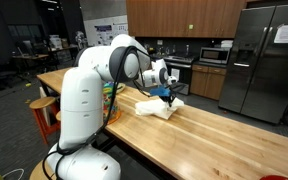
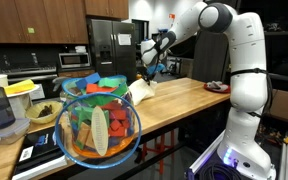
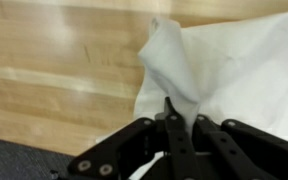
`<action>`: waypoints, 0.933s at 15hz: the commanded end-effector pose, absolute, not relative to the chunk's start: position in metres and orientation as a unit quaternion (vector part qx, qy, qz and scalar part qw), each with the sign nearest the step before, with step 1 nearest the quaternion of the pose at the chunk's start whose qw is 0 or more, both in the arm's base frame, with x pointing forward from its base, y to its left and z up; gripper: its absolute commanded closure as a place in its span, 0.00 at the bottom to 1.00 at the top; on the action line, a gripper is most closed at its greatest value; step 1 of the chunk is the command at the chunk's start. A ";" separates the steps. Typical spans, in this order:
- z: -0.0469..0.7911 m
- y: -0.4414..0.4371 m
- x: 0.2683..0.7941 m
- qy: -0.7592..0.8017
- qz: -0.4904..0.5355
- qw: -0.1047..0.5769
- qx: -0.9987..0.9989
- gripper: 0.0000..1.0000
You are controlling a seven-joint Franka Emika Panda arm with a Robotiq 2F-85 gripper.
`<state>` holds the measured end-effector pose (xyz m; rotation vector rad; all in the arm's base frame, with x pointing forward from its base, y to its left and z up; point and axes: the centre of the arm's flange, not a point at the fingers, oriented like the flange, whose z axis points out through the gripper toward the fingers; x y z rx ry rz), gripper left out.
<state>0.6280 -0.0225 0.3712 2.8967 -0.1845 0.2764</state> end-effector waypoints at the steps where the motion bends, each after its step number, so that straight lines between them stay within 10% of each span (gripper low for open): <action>1: 0.318 -0.072 0.560 -0.093 0.052 0.126 0.986 0.99; 14: 0.318 -0.308 0.473 -0.345 0.033 0.085 0.934 0.99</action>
